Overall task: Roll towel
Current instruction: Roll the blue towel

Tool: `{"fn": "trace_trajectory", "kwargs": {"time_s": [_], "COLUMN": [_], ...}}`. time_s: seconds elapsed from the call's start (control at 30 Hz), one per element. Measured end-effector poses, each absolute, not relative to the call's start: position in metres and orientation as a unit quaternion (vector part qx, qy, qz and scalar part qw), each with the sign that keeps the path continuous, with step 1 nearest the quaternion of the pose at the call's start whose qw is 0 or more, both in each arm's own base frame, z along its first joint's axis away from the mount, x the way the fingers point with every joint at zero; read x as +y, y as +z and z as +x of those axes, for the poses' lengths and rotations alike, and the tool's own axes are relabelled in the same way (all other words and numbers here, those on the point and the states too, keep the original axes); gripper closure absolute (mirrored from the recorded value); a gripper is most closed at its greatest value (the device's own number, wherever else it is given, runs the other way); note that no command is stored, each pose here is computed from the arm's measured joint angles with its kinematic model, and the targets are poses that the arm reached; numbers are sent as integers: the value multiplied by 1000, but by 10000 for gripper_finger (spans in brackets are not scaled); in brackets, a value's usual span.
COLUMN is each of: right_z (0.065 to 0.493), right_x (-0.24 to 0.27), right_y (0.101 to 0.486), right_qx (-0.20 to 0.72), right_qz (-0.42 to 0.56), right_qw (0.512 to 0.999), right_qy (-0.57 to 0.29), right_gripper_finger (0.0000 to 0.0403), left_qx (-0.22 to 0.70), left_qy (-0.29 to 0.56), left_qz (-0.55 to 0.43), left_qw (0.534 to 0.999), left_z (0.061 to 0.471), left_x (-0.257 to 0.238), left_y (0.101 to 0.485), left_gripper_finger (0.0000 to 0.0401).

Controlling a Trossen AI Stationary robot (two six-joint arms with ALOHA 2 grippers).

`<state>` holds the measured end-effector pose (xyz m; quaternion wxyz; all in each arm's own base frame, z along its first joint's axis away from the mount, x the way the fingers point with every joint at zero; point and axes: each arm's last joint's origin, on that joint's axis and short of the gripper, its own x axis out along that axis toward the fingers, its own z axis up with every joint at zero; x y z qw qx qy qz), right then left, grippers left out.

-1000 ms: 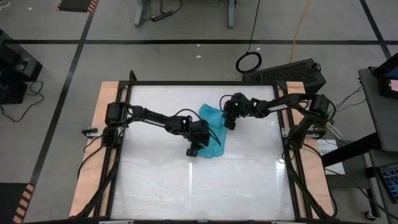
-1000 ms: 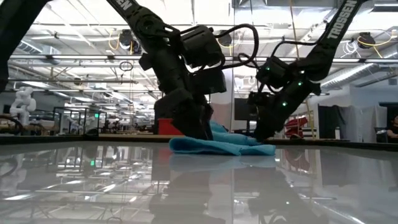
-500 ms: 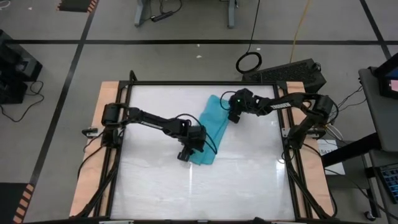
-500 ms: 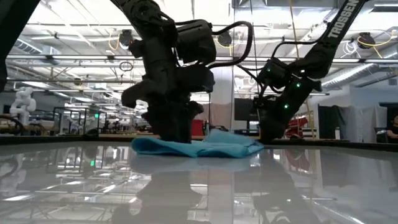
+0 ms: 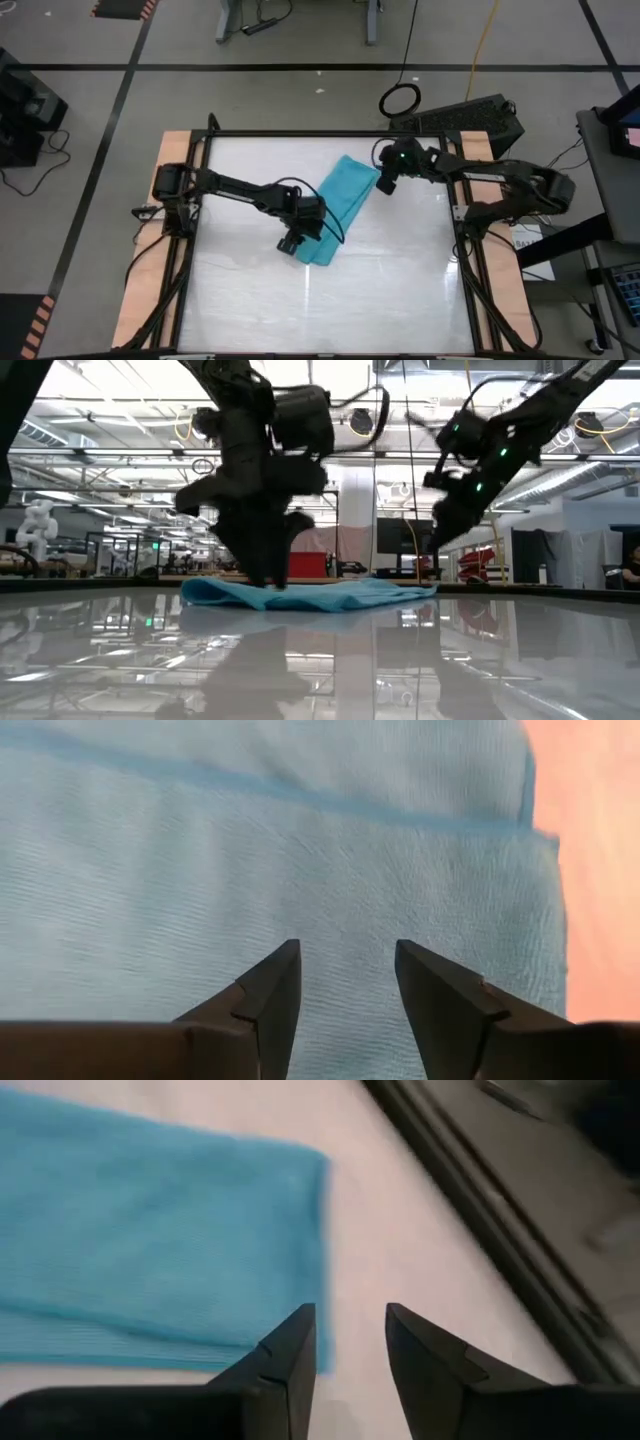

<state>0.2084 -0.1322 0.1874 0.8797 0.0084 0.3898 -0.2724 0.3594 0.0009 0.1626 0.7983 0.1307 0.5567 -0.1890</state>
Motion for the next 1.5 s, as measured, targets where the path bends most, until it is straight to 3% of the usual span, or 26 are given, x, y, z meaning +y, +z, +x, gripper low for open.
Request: {"fn": "trace_trajectory", "kwargs": {"time_s": [0.2,0.5,0.73,1.07,1.17,1.5], "right_z": [214,237,252,260,260,260], "right_x": [-101,-52,-29,-14,-11,-8], "right_y": [206,191,180,179,179,179], "right_qx": [345,377,373,354,353,352], "right_qz": [18,-14,-24,-28,-29,-32], "right_qw": [929,926,927,934,935,935], "right_qy": [-134,-25,15,23,28,23], "right_gripper_finger": [289,289,289,289,289,289], "left_qx": [518,503,516,552,553,550], "left_qy": [-187,-255,-213,-154,-140,-141], "left_qz": [135,156,310,380,386,391], "left_qw": [823,811,769,727,725,724], "left_z": [355,349,343,343,344,342], "left_x": [0,-61,-108,-119,-119,-122], "left_y": [191,194,175,143,142,143], "left_gripper_finger": [231,230,230,234,256,388]}}
